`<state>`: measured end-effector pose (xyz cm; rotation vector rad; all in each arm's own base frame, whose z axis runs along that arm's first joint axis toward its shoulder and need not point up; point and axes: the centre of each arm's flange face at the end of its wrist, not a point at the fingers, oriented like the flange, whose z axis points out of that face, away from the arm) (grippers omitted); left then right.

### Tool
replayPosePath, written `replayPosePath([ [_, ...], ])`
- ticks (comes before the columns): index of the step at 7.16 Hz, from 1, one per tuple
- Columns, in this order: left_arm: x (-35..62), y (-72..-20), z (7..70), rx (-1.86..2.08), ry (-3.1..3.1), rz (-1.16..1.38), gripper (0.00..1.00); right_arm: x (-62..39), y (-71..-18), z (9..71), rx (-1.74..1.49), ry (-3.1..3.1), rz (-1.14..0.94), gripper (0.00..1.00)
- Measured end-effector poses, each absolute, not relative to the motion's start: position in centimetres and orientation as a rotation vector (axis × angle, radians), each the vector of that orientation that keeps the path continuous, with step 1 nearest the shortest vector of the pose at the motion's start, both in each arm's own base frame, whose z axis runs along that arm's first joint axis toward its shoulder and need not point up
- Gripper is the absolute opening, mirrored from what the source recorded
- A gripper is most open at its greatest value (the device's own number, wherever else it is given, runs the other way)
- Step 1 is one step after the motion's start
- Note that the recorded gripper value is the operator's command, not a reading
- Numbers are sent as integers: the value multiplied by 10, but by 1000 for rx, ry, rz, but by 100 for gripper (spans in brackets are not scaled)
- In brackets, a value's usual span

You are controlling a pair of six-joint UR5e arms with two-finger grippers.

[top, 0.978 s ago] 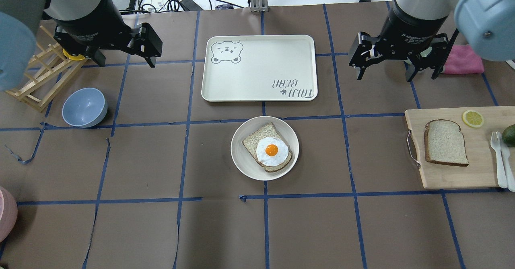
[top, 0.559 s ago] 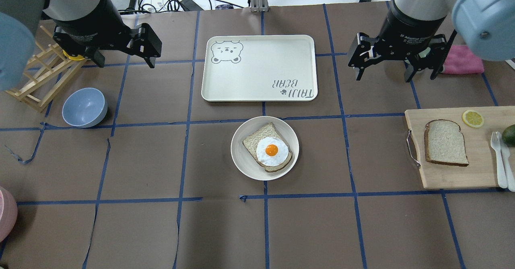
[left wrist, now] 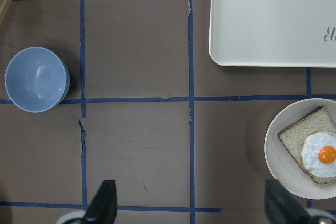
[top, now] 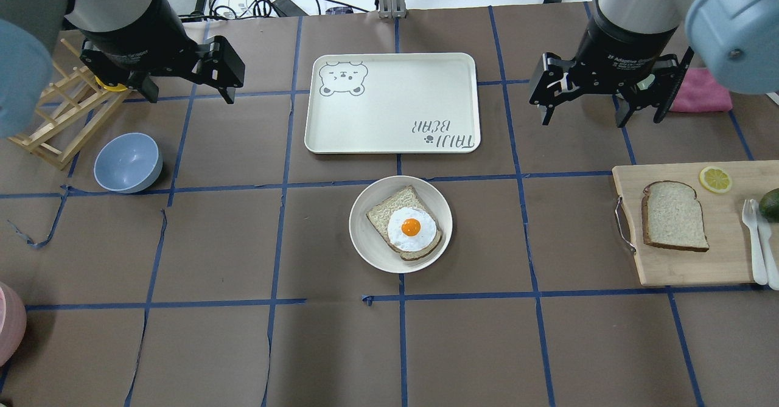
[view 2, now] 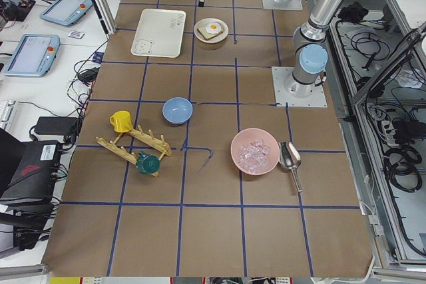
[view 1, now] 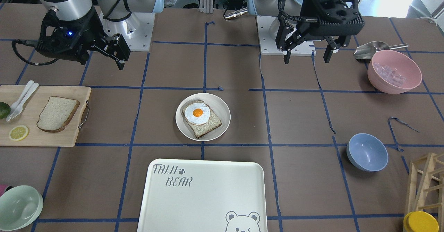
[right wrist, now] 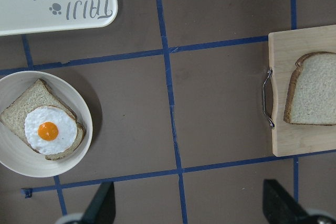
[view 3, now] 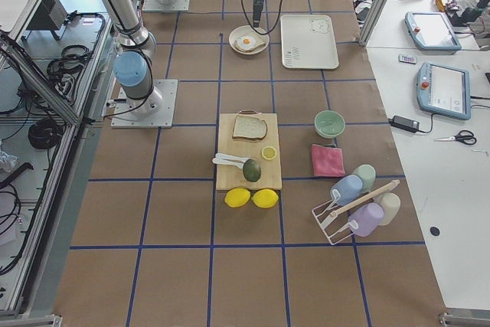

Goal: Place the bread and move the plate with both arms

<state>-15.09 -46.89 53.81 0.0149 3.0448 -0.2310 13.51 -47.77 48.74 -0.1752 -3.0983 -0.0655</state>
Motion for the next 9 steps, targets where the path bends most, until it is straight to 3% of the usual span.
replayPosePath([
  [9, -151, -468, 539, 14, 3045, -232, 100, 135, -477, 487, -160, -3088, -68, 100],
])
